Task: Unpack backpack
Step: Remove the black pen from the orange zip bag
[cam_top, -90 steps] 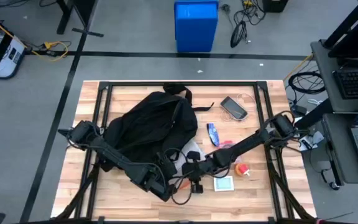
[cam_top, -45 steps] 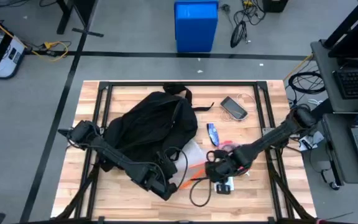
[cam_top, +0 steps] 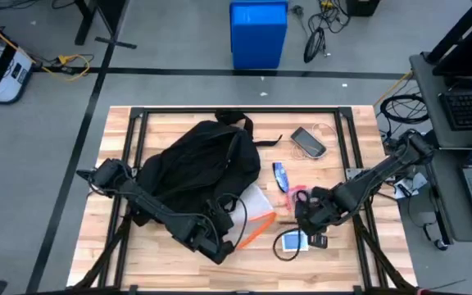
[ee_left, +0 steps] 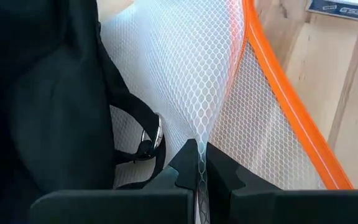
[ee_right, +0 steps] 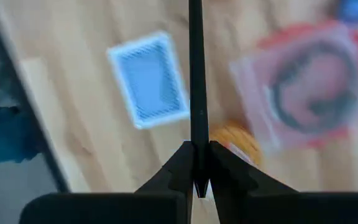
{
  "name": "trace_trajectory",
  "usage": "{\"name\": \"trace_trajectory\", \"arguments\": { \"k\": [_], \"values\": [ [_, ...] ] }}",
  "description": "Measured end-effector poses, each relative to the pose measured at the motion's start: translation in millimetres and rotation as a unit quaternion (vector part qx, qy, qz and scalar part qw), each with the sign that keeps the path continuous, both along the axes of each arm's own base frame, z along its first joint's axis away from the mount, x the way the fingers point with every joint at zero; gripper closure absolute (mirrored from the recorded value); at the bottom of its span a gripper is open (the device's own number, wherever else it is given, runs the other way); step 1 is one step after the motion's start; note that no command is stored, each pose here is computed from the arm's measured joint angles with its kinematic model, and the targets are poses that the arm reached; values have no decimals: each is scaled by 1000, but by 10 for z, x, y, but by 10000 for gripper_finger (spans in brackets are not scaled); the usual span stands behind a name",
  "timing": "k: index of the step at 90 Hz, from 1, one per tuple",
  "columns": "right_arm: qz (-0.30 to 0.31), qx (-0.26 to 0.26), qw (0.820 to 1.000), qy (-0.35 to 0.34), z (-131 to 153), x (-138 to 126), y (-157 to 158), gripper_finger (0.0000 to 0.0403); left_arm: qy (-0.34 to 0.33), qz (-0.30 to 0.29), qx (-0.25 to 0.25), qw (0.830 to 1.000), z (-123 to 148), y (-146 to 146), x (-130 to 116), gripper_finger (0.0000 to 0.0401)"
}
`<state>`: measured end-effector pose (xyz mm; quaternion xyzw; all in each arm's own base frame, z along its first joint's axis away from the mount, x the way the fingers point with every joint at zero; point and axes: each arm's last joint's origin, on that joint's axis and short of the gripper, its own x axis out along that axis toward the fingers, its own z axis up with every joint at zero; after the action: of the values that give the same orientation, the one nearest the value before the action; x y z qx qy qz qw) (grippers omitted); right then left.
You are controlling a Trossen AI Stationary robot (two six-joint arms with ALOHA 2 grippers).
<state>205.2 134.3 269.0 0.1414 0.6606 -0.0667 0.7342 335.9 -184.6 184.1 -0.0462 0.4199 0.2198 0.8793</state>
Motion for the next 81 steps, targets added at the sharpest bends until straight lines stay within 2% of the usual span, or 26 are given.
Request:
{"name": "trace_trajectory", "arguments": {
  "k": [16,34,52,81],
  "values": [
    [-68,-70,995,36,1,-107,-109,377,0,0,0,1000,0,0,0,401],
    [-101,-116,988,-2,6,-86,-142,376,0,0,1,1000,0,1,0,401],
    [-74,-106,991,-25,2,-95,-41,376,0,-3,1,1000,0,-21,-12,401],
    [-101,-61,991,-58,-51,-197,323,376,-1,-6,1,1000,0,-39,-22,401]
  ]
}}
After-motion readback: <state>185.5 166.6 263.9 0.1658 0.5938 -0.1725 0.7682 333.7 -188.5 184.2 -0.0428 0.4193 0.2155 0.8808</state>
